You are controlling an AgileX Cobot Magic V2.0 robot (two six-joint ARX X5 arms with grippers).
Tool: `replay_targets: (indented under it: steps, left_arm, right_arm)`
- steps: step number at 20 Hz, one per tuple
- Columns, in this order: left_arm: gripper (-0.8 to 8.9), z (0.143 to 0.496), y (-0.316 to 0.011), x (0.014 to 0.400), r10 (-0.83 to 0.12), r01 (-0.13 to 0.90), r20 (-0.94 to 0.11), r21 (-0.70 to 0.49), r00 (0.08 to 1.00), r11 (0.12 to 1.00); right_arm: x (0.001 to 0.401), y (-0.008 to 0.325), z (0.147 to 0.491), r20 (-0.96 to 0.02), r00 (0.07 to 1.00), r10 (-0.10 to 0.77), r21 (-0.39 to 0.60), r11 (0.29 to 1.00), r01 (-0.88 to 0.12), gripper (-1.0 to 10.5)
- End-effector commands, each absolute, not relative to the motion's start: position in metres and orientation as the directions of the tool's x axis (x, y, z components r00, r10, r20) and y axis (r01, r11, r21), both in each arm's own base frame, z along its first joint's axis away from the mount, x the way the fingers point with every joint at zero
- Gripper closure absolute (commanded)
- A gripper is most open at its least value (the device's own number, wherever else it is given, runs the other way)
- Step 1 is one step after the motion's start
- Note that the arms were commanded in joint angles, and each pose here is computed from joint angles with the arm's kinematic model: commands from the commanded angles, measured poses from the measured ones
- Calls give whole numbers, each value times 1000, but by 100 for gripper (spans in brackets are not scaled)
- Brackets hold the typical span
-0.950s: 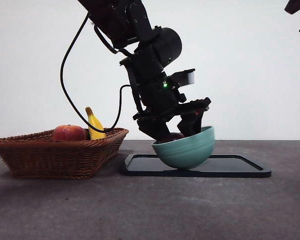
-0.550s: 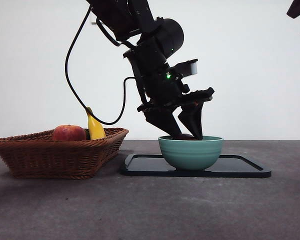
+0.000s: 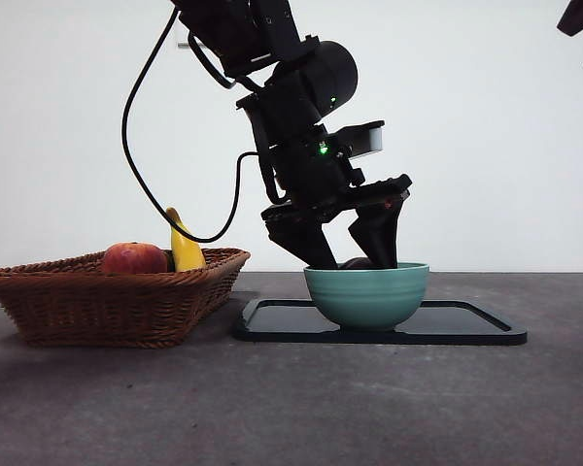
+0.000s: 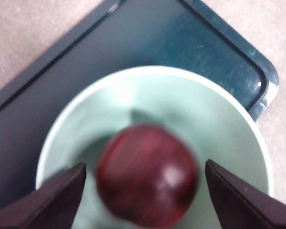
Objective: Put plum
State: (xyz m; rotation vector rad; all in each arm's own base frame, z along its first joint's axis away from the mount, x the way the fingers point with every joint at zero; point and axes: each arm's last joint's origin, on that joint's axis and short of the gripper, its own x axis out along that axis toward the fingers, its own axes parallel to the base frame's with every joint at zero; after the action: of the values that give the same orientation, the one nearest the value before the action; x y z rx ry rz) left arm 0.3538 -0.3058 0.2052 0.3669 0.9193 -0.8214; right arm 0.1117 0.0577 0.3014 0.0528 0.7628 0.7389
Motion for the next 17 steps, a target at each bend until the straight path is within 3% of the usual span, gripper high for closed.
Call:
replay_targets:
  steps: [1,12,17]
  left_arm:
    - [408,205,-313,356,-464,778,-823,-44,328,627]
    - [414,203,-311,353,-444,790,-843,-37,305,612]
    - [571,203,-311,353,-444,790,-842,-37,305,612]
  right_arm:
    - [113,59,304,-602,490,630,290,745,-601,737]
    - [113,59,304,-602,490,630,290,745,-601,737]
    - [113,59,304,-602,490,630,290,745,-601,737]
